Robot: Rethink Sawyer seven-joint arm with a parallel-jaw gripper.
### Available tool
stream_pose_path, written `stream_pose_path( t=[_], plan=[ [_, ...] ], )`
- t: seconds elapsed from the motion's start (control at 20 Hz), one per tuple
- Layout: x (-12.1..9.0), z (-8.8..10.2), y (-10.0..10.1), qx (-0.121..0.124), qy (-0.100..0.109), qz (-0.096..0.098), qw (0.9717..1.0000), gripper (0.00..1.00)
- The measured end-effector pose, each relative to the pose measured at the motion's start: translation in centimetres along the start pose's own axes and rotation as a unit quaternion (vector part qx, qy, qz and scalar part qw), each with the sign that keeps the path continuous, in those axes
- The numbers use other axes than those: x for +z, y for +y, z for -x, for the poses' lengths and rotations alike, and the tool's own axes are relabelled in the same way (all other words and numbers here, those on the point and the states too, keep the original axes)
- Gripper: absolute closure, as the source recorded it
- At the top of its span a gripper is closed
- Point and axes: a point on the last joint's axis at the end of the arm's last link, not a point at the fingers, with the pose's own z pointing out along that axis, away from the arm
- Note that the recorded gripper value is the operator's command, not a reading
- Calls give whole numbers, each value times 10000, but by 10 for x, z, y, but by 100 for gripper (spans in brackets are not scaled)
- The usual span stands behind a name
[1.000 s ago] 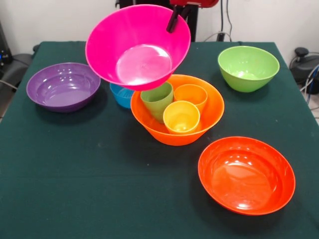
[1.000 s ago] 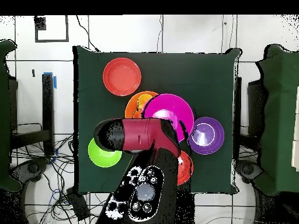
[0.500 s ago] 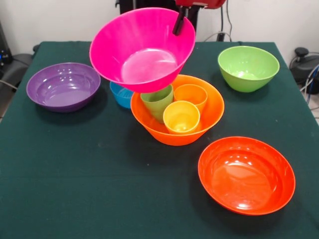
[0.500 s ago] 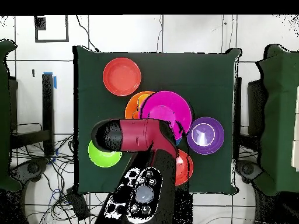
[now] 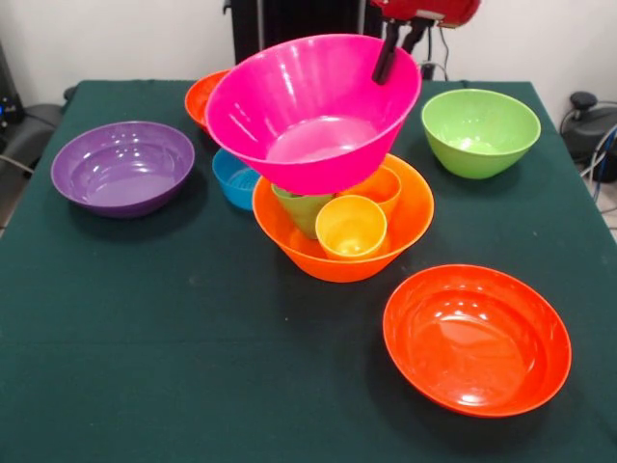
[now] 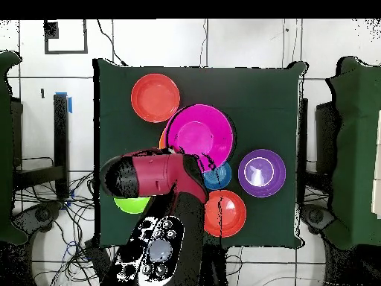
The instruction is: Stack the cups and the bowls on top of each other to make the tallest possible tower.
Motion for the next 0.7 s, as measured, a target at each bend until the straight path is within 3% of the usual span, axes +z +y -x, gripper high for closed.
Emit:
stream_pose_path(
  t=[0.25, 0.7],
  plan=[
    [-5, 5, 17, 12, -119, -56, 9999, 100],
    [-12, 5, 35, 93, -142, -125, 9998, 100]
  ],
)
